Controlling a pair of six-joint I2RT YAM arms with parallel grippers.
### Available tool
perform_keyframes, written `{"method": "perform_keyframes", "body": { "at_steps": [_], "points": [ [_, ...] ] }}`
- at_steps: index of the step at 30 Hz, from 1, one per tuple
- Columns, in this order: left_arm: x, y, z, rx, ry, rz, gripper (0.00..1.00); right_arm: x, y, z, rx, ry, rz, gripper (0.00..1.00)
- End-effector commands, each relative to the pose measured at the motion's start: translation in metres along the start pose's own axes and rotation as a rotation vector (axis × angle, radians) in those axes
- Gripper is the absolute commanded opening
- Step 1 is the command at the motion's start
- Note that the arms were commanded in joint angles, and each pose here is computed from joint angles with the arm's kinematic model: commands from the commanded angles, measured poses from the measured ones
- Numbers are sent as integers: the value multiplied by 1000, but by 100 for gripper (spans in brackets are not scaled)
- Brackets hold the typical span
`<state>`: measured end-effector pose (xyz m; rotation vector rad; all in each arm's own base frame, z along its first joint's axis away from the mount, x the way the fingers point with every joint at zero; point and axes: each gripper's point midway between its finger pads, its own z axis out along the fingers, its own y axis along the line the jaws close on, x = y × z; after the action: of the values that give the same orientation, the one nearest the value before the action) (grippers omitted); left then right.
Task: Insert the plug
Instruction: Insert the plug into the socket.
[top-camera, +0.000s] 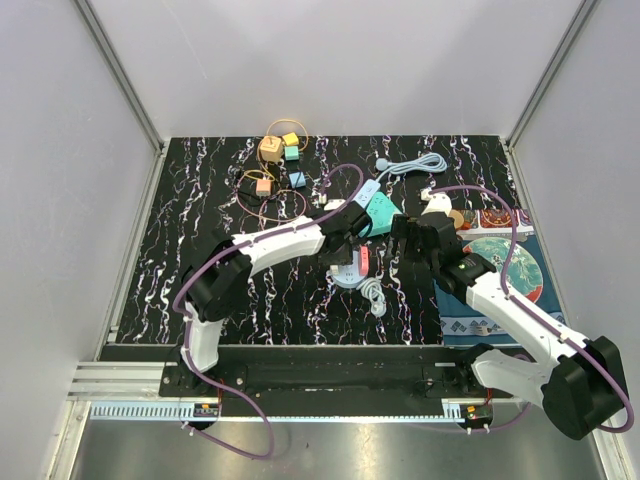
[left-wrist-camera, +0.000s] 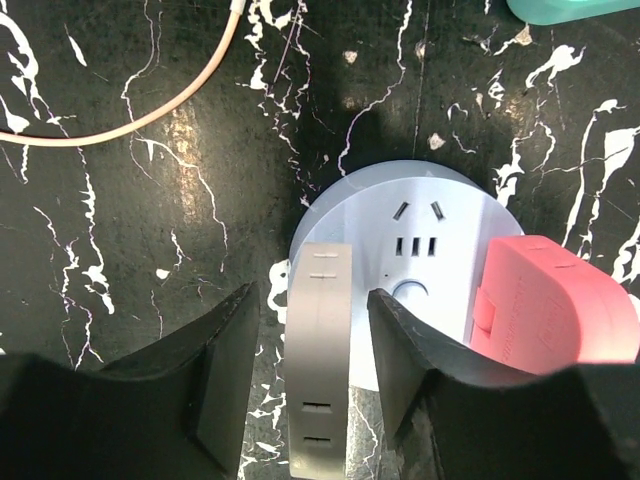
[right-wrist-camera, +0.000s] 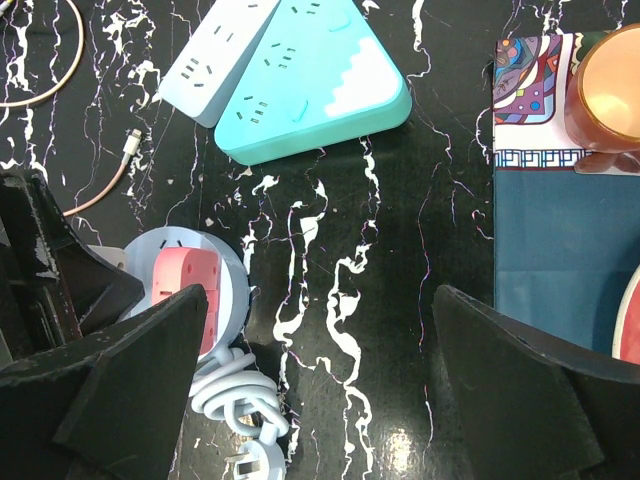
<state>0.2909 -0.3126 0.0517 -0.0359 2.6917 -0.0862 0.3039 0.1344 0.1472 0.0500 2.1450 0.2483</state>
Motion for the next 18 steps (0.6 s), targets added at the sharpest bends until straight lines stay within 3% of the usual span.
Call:
{"method": "perform_keyframes", "body": {
  "at_steps": [1,18],
  "points": [
    [-23,-10,-27,55,-52,-37,51,-12,8,-4,-36,-50,-5,100],
    [-17,-11,-45,86,-37,-23,40,-10,9,-3,-38,-46,-5,100]
  ]
}}
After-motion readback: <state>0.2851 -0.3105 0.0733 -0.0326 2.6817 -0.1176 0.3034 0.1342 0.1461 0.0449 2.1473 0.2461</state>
